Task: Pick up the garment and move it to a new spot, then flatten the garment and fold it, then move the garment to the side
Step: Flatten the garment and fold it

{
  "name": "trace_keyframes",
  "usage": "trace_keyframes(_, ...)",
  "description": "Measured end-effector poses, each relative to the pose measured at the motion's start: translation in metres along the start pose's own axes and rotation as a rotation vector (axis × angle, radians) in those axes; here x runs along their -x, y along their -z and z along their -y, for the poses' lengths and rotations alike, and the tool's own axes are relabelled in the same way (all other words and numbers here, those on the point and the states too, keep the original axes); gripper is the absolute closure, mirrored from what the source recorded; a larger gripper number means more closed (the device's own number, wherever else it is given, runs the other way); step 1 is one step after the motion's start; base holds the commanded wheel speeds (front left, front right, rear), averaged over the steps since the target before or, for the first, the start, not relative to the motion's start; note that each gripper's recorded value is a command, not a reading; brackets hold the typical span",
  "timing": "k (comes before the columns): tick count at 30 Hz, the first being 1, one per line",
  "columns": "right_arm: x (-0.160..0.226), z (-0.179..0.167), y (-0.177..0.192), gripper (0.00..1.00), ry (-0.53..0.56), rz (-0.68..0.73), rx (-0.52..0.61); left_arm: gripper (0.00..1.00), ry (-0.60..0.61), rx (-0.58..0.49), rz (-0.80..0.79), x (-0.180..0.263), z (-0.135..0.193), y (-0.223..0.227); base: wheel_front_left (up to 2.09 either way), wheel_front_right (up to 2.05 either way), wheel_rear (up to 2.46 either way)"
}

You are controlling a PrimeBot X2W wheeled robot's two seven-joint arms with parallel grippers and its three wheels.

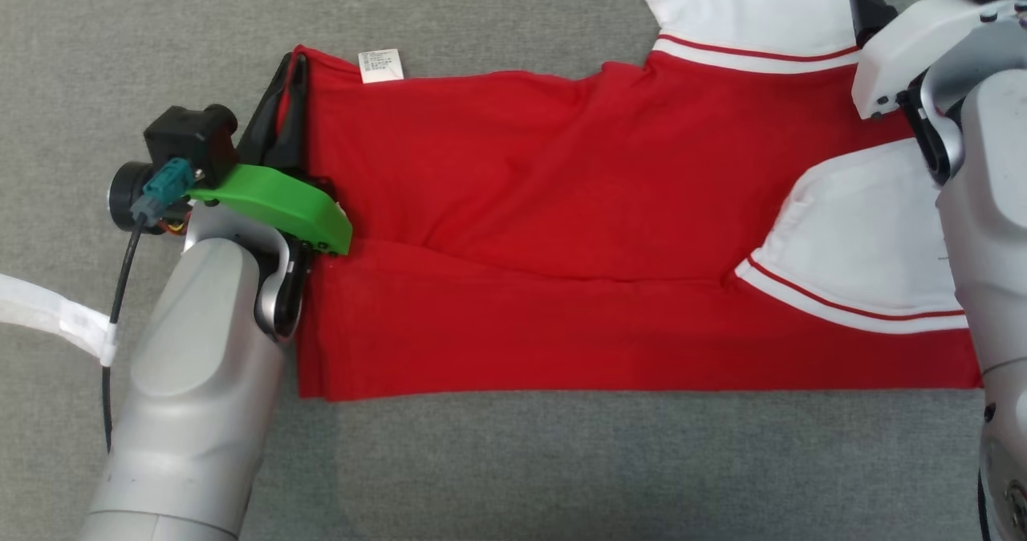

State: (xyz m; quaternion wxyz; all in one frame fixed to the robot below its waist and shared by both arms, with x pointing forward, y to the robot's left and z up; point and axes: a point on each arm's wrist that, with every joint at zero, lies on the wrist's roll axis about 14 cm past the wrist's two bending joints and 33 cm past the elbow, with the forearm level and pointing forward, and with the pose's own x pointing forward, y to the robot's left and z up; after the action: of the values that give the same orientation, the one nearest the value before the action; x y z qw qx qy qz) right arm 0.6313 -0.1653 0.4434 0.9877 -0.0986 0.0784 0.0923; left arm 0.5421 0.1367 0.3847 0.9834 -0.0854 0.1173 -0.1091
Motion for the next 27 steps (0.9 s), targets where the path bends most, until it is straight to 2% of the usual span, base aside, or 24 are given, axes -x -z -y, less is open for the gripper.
trace_keyframes(8, -0.030, -0.034, 0.028, 0.00, -0.077, -0.142, 0.017, 1.00, -0.044, 0.009, -0.009, 0.017, -0.010, 0.007, 0.00, 0.00, 0.00)
trace_keyframes(9, -0.031, -0.040, 0.037, 0.22, -0.088, -0.176, 0.012, 1.00, -0.047, 0.009, -0.011, 0.019, -0.011, 0.008, 0.00, 0.00, 0.00)
trace_keyframes(10, -0.033, -0.045, 0.041, 1.00, -0.099, -0.192, 0.010, 1.00, -0.051, 0.008, -0.012, 0.020, -0.012, 0.008, 0.00, 0.00, 0.00)
trace_keyframes(16, -0.042, -0.029, 0.027, 1.00, -0.051, -0.094, -0.015, 1.00, -0.067, 0.015, -0.004, 0.022, -0.018, 0.006, 0.00, 0.00, 0.00)
trace_keyframes(20, -0.042, -0.002, -0.014, 1.00, 0.026, 0.087, -0.025, 1.00, -0.071, 0.013, 0.043, 0.019, -0.019, -0.010, 0.00, 0.00, 0.00)
trace_keyframes(27, -0.021, 0.006, -0.065, 1.00, 0.078, 0.267, -0.075, 1.00, -0.077, -0.003, 0.116, 0.026, -0.017, -0.033, 0.00, 0.00, 0.00)
